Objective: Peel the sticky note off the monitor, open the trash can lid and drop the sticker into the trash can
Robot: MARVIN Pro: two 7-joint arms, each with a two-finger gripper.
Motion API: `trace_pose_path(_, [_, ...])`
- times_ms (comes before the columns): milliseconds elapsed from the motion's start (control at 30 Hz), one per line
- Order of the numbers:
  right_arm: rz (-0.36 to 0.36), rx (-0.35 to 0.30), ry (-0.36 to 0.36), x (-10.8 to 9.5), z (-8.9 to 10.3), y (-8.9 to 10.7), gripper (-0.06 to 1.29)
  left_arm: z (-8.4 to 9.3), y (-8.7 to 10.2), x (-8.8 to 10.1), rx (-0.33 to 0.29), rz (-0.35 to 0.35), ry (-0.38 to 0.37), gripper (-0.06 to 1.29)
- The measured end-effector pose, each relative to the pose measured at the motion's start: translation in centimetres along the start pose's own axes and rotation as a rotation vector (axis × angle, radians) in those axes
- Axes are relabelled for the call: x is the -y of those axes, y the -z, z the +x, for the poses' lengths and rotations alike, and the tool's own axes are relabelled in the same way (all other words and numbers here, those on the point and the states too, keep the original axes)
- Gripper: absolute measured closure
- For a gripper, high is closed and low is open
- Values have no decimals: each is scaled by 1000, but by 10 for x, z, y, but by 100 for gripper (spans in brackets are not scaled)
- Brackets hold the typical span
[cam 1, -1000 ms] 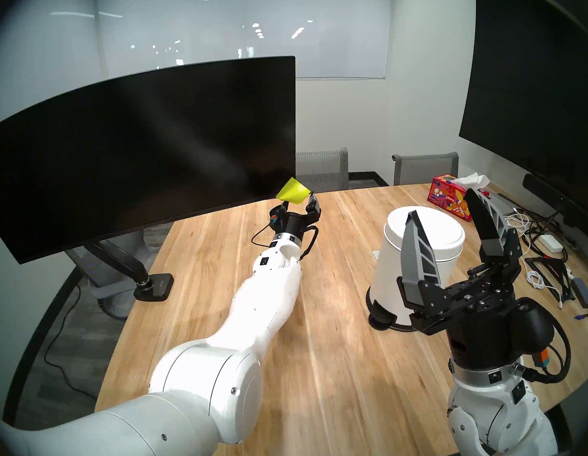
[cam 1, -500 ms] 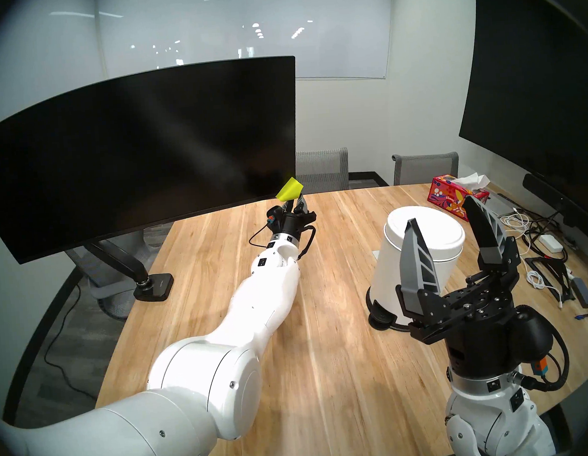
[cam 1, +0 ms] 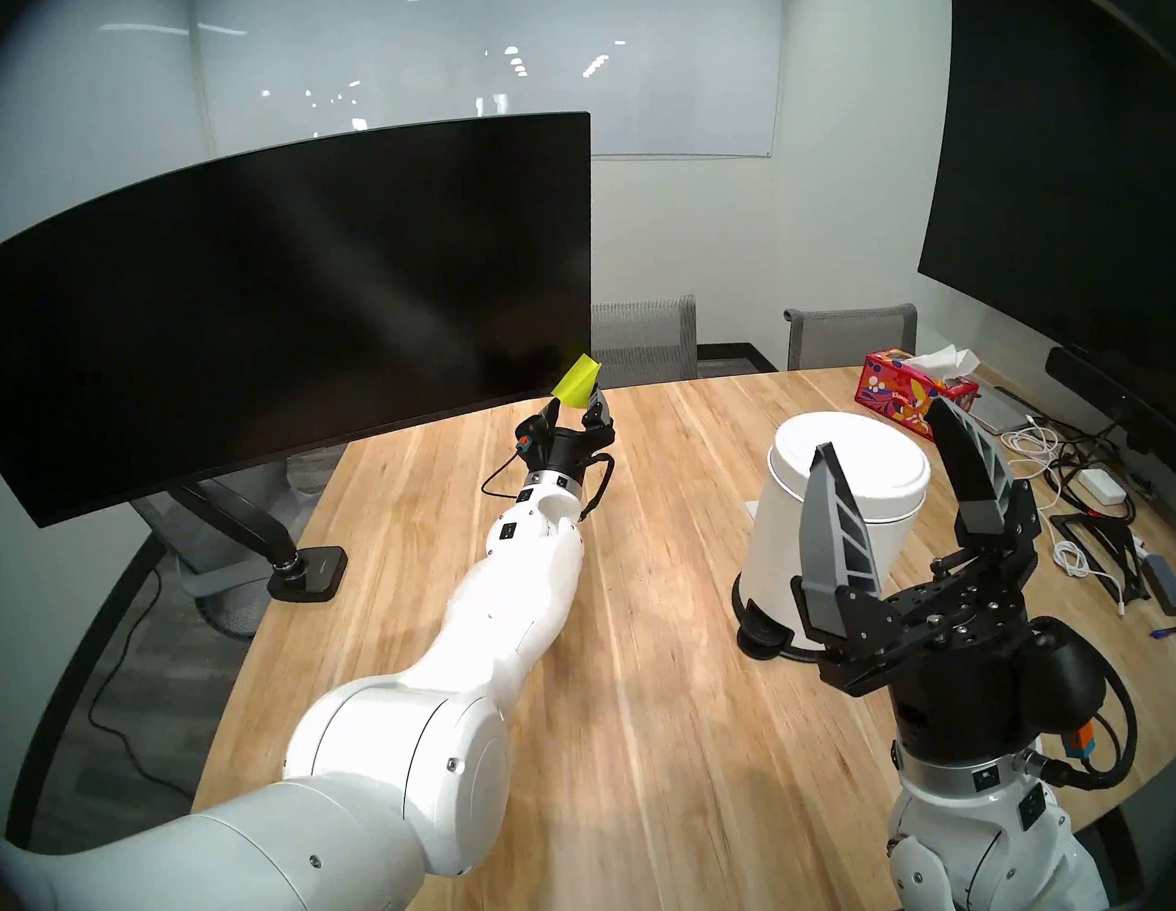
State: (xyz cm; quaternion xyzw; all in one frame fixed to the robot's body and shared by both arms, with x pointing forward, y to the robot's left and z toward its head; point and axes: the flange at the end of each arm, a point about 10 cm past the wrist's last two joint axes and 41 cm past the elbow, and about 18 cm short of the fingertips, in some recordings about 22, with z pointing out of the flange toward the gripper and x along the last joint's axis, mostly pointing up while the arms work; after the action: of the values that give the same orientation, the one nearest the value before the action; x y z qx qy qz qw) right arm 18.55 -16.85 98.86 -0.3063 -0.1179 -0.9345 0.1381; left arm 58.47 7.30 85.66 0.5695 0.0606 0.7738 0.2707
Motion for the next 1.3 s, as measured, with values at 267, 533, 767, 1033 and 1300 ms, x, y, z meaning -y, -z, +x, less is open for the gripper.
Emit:
trace_pose_path(267, [-2, 1, 9, -3, 0, 1, -1, -5, 7, -2, -11, -19, 11, 23])
trace_pose_path(533, [-4, 0, 22, -6, 1, 2, -1, -10, 14, -2, -23, -21, 33, 24])
trace_pose_path(767, [-7, 2, 25, -8, 2, 3, -1, -9, 13, -7, -44, -19, 66, 34])
trace_pose_path(1033, [-8, 1, 24, -8, 2, 4, -1, -6, 13, -9, -74, -25, 92, 34])
trace_pose_path(1300, [-5, -2, 12, -5, 2, 4, -1, -8, 21, -4, -87, -16, 112, 4])
